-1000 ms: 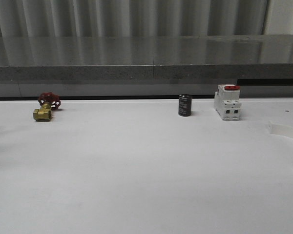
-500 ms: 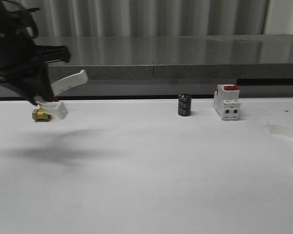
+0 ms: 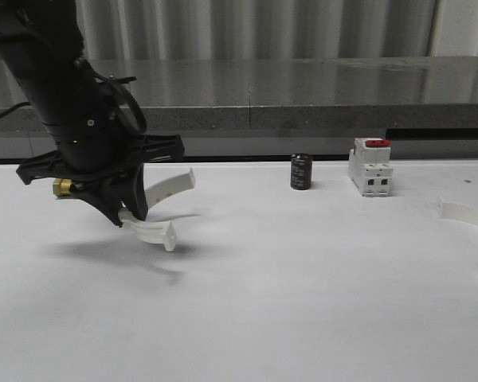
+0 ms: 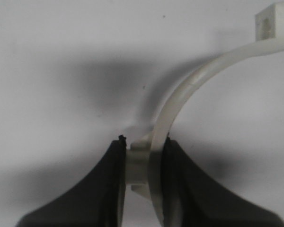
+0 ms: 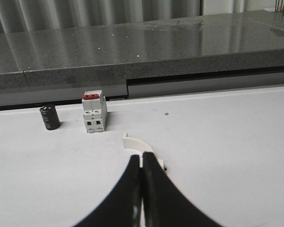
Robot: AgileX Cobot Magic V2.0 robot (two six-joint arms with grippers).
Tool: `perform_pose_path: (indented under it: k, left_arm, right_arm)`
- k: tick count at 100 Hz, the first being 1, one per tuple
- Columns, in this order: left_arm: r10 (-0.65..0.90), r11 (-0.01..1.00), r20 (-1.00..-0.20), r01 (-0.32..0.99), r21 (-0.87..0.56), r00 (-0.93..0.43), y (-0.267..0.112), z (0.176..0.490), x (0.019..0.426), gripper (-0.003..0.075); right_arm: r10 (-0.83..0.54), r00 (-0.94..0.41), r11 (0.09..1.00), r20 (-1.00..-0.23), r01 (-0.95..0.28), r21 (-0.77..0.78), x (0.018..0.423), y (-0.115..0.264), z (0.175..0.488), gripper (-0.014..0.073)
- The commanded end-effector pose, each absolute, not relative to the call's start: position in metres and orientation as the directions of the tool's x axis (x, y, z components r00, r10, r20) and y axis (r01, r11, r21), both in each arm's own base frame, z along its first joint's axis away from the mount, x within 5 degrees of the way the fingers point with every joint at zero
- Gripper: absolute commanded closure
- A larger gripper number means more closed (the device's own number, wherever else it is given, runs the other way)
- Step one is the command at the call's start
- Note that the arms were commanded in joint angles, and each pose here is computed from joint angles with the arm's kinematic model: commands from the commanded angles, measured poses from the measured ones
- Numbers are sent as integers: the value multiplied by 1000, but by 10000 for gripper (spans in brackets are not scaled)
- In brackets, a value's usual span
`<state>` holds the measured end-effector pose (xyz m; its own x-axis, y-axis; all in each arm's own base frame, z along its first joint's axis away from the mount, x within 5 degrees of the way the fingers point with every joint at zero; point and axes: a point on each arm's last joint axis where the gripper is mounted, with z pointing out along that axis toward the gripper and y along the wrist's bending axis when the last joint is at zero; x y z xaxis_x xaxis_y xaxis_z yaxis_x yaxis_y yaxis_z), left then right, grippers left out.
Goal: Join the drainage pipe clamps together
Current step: 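Lift the clamp half with the left gripper and set it down centrally, then open the left gripper and raise it away from the clamp half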
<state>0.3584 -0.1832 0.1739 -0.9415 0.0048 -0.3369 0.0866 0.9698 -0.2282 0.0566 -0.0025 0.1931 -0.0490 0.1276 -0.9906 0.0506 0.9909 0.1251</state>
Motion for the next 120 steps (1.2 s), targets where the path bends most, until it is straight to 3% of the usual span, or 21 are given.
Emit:
perform_pose_path:
  k: [1,54,66,73,81,91,98,120]
  left_arm:
    - [-12,957,-418,110,-268,-908,-194,199,362,739]
    - [8,962,-379,111,-249,-925,-200,179,364,724]
    - [8,962,-379,111,-249,-925,-200,179,364,598]
    - [8,962,-379,111,-249,-925,-200,179,364,469]
    - [8,962,-379,111,-249,-925,-200,179,364,266]
    - [8,962,-379,111,-249,-925,-200,179,364,85]
    - [8,962,-379,111,-249,-925,-200,179,364,37]
    - [44,956,-431,163,-245,-901,-198,200,361,50]
  right_arm:
    - [122,68,991,-990,42,125,54,-3,207,664]
    - [122,68,991,-990,42,125,54,-3,207,664]
    - [122,68,991,-990,42,125,54,-3,207,664]
    - [122,68,991,-990,42,125,54,-3,207,664]
    - [122,68,991,-990,42,125,54,-3,207,664]
    - [122,68,991,-990,42,125,54,-3,207,664]
    - [122,68,991,-990,42,125,54,-3,207,664]
    - [122,68,991,-990,42,125,54,-3,207,664]
